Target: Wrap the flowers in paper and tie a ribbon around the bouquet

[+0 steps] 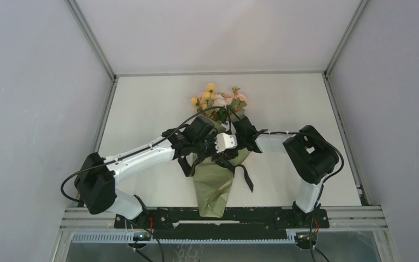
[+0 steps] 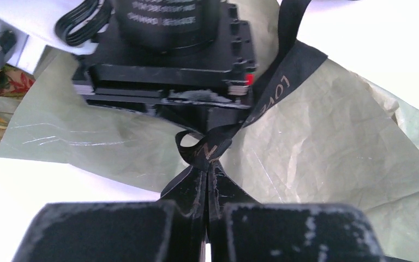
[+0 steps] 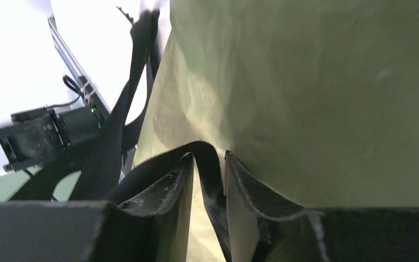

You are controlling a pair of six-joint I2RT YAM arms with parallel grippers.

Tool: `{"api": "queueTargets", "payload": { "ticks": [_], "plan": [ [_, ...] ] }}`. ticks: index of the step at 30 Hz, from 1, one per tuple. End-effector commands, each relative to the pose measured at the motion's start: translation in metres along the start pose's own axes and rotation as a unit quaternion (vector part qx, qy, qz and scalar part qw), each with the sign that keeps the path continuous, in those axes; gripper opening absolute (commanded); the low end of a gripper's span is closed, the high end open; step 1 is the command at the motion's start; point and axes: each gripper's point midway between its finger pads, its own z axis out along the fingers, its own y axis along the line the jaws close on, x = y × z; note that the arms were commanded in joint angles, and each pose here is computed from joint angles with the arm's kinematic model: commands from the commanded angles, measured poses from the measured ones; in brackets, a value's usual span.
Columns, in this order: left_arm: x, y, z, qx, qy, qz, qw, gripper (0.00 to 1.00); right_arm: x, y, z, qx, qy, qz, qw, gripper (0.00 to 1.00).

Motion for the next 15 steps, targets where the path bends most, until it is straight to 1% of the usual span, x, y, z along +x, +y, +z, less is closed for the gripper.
{"api": "queueTargets", "payload": {
  "ticks": [1,6,10,13,15],
  "plan": [
    [-0.023,0.021,-0.004,-0.036,-0.033,-0.017,0.999,0.0,0.007,0.016,-0.022,-0.019,0.008,-0.044,0.999,0.39],
    [-0.022,0.022,-0.002,-0.035,-0.036,-0.031,0.998,0.0,-0.001,0.014,-0.032,-0.027,0.002,-0.038,0.999,0.5],
    [-0.02,0.019,-0.001,-0.03,-0.036,-0.032,0.998,0.0,-0.013,0.01,-0.044,-0.021,-0.018,-0.03,0.999,0.61],
    [-0.019,0.017,0.0,-0.026,-0.036,-0.034,0.998,0.0,-0.023,0.009,-0.054,-0.013,-0.035,-0.03,0.999,0.63],
    [-0.021,0.016,-0.001,-0.024,-0.039,-0.036,0.998,0.0,-0.026,0.005,-0.057,0.0,-0.044,-0.027,0.999,0.6]
  ]
}}
